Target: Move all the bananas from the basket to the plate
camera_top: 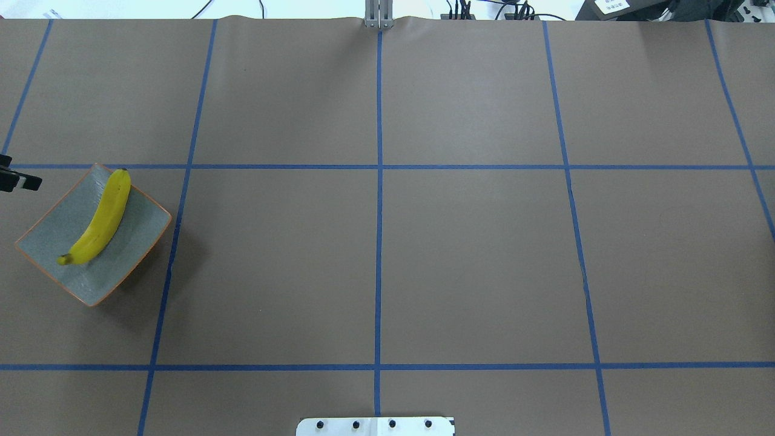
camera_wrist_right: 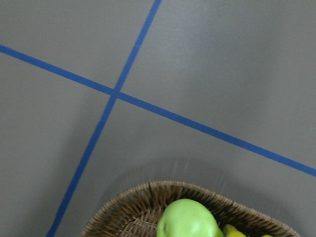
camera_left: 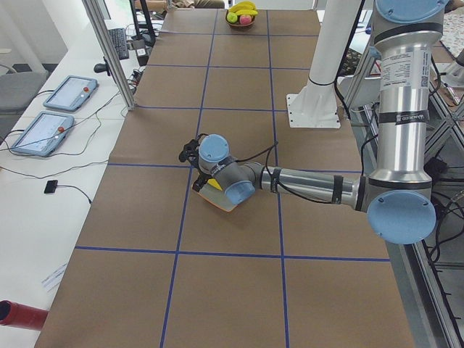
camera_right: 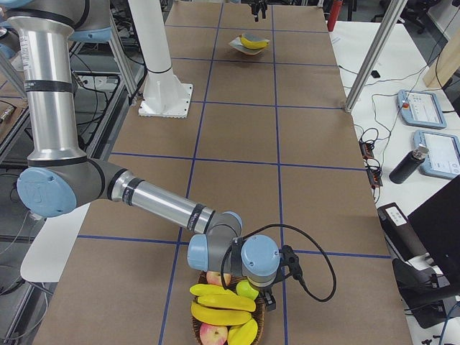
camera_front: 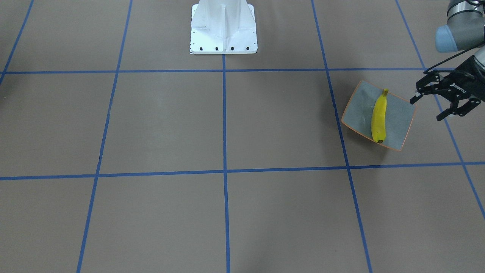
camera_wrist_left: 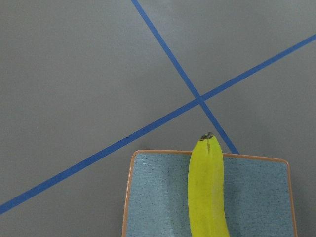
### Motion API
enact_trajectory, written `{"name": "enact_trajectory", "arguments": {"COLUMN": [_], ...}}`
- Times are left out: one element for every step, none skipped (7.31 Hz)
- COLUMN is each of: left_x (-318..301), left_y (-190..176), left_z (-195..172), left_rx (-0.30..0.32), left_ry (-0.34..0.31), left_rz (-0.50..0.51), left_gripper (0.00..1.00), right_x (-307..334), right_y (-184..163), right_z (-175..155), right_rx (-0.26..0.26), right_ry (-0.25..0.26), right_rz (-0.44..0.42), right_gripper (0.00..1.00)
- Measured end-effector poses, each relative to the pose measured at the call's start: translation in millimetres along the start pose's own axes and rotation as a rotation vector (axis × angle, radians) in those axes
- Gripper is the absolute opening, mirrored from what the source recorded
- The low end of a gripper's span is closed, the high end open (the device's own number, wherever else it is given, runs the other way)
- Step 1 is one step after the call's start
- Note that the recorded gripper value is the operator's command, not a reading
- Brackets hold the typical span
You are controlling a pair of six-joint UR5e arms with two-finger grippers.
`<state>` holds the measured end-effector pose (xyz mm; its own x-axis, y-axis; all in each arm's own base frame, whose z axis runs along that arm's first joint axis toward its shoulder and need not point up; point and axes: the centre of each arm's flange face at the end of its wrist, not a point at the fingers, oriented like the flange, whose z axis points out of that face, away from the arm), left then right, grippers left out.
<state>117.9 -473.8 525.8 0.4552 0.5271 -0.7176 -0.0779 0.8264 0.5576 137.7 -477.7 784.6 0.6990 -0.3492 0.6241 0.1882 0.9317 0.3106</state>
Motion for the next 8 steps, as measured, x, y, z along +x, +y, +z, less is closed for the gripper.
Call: {"name": "enact_trajectory", "arguments": {"left_x": [0.2, 0.3, 0.6, 1.1, 1.8, 2.2, 2.5, 2.6], "left_y": [-0.4, -0.8, -1.7, -2.9, -4.1, -4.8, -5.2, -5.5], "left_z": [0.0, 0.0, -0.1, -0.3, -0.5, -0.7, -0.8, -0.8], "left_rx": [0.0, 0.001, 0.003, 0.005, 0.007, 0.008, 0.009, 0.01], "left_ry": [0.0, 0.0, -0.001, -0.001, -0.001, 0.0, 0.0, -0.001], "left_rz": [0.003, 0.006, 0.009, 0.012, 0.014, 0.016, 0.017, 0.019], "left_gripper": [1.0, 1.0, 1.0, 1.0, 1.0, 1.0, 1.0, 1.0], "right_x": [4.4, 7.0, 8.5, 9.4, 9.2, 8.4, 7.8, 8.0], "right_y": [7.2, 13.7, 22.0, 31.1, 38.7, 44.3, 49.5, 53.0], "right_z": [6.8, 12.3, 17.2, 22.3, 26.9, 31.1, 35.1, 37.5], "right_rx": [-0.013, -0.024, -0.036, -0.047, -0.056, -0.064, -0.074, -0.084], "right_ry": [-0.004, -0.006, -0.002, 0.005, 0.009, 0.01, 0.012, 0.019], "right_rz": [0.013, 0.021, 0.024, 0.026, 0.026, 0.024, 0.025, 0.025], "right_gripper": [0.96, 0.87, 0.81, 0.81, 0.77, 0.77, 0.76, 0.76]}}
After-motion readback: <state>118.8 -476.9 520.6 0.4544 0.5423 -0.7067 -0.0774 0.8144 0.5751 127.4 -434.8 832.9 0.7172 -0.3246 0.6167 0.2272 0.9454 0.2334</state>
